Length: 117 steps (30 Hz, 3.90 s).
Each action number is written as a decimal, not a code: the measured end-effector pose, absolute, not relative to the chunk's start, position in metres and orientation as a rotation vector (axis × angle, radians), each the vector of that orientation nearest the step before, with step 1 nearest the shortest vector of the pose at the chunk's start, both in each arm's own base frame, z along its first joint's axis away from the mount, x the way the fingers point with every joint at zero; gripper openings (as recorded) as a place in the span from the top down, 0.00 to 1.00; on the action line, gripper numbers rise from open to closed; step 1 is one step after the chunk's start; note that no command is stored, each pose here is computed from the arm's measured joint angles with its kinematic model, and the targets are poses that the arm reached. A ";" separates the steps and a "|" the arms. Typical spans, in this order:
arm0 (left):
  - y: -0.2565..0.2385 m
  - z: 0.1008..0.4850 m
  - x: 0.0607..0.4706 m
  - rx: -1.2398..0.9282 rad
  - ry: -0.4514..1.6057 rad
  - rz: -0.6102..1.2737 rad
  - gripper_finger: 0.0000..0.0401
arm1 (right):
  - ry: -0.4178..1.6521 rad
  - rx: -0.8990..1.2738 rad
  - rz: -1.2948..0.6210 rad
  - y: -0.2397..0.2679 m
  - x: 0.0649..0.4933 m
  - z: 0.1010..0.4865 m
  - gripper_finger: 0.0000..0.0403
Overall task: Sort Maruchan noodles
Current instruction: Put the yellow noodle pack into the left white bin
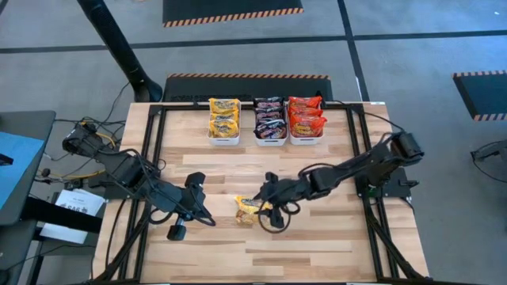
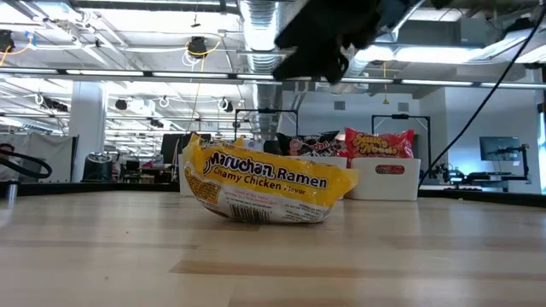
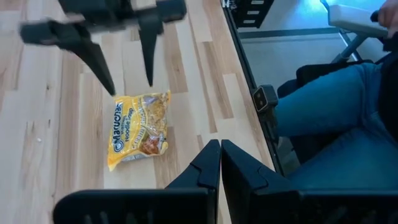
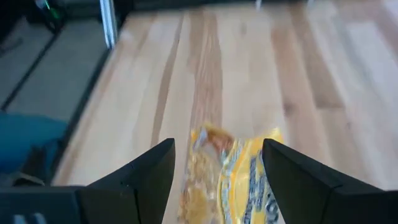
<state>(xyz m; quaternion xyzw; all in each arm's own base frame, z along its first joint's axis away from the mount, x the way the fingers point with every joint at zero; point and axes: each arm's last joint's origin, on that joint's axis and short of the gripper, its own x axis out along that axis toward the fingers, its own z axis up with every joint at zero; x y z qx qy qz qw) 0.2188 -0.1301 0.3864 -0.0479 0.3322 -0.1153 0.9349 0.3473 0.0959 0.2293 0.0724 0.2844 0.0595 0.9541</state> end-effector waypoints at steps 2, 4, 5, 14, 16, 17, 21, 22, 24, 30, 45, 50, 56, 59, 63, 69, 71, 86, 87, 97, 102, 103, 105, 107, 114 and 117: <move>-0.130 0.386 0.219 -0.098 0.679 -0.235 1.00 | 0.601 0.141 0.123 0.099 0.351 0.218 0.34; -0.130 0.386 0.219 -0.098 0.680 -0.235 1.00 | 0.621 0.135 0.126 0.102 0.354 0.209 0.34; -0.130 0.386 0.219 -0.098 0.680 -0.235 1.00 | 0.633 0.132 0.125 0.103 0.355 0.205 0.34; -0.130 0.386 0.219 -0.099 0.679 -0.234 1.00 | 0.702 0.118 0.110 0.105 0.366 0.171 0.34; -0.130 0.386 0.219 -0.099 0.680 -0.234 1.00 | 0.725 0.110 0.095 0.104 0.367 0.163 0.34; -0.130 0.386 0.219 -0.099 0.679 -0.234 1.00 | 0.731 0.106 0.085 0.104 0.368 0.160 0.34; -0.130 0.386 0.219 -0.097 0.678 -0.230 1.00 | 0.751 0.096 0.063 0.102 0.371 0.146 0.34; -0.130 0.386 0.219 -0.097 0.678 -0.230 1.00 | 0.755 0.095 0.060 0.103 0.372 0.141 0.34; -0.130 0.386 0.219 -0.096 0.678 -0.230 1.00 | 0.757 0.096 0.057 0.103 0.375 0.137 0.34; -0.130 0.386 0.219 -0.096 0.678 -0.230 1.00 | 0.772 0.118 0.042 0.105 0.387 0.127 0.34; -0.130 0.386 0.219 -0.094 0.677 -0.228 1.00 | 0.840 0.217 -0.036 0.100 0.405 0.110 0.75; -0.130 0.386 0.219 -0.094 0.677 -0.228 1.00 | 0.828 0.216 -0.032 0.098 0.414 0.117 0.96; -0.130 0.386 0.219 -0.095 0.677 -0.228 1.00 | 0.805 0.150 -0.003 0.097 0.423 0.130 0.99; -0.130 0.386 0.219 -0.095 0.677 -0.228 1.00 | 0.825 0.082 0.007 0.097 0.429 0.138 0.99; -0.130 0.386 0.219 -0.096 0.677 -0.228 1.00 | 0.859 -0.013 -0.004 0.092 0.436 0.153 0.99; -0.130 0.386 0.219 -0.095 0.677 -0.228 1.00 | 0.850 -0.162 -0.073 0.073 0.450 0.179 0.99; -0.130 0.387 0.219 -0.096 0.676 -0.227 1.00 | 0.851 -0.185 -0.084 0.063 0.454 0.184 0.99; -0.110 0.421 0.190 -0.102 0.535 -0.204 1.00 | 0.822 -0.440 -0.214 -0.032 0.469 0.218 0.99; -0.108 0.423 0.187 -0.095 0.528 -0.196 1.00 | 0.815 -0.463 -0.221 -0.039 0.470 0.221 0.99; -0.092 0.431 0.168 -0.029 0.485 -0.106 1.00 | 0.720 -0.689 -0.264 -0.094 0.473 0.241 0.99; -0.090 0.429 0.165 -0.006 0.503 -0.071 1.00 | 0.739 -0.747 -0.272 -0.114 0.469 0.242 0.99; -0.089 0.428 0.165 -0.002 0.509 -0.069 1.00 | 0.736 -0.748 -0.263 -0.118 0.469 0.242 0.99; -0.089 0.428 0.165 0.003 0.512 -0.060 1.00 | 0.717 -0.736 -0.222 -0.124 0.468 0.242 0.99; -0.089 0.427 0.164 0.009 0.521 -0.056 1.00 | 0.701 -0.730 -0.185 -0.128 0.467 0.242 0.99; -0.089 0.427 0.164 0.010 0.521 -0.054 1.00 | 0.675 -0.778 -0.176 -0.130 0.468 0.245 0.99; -0.089 0.427 0.164 0.009 0.520 -0.054 1.00 | 0.665 -0.801 -0.175 -0.133 0.468 0.246 0.99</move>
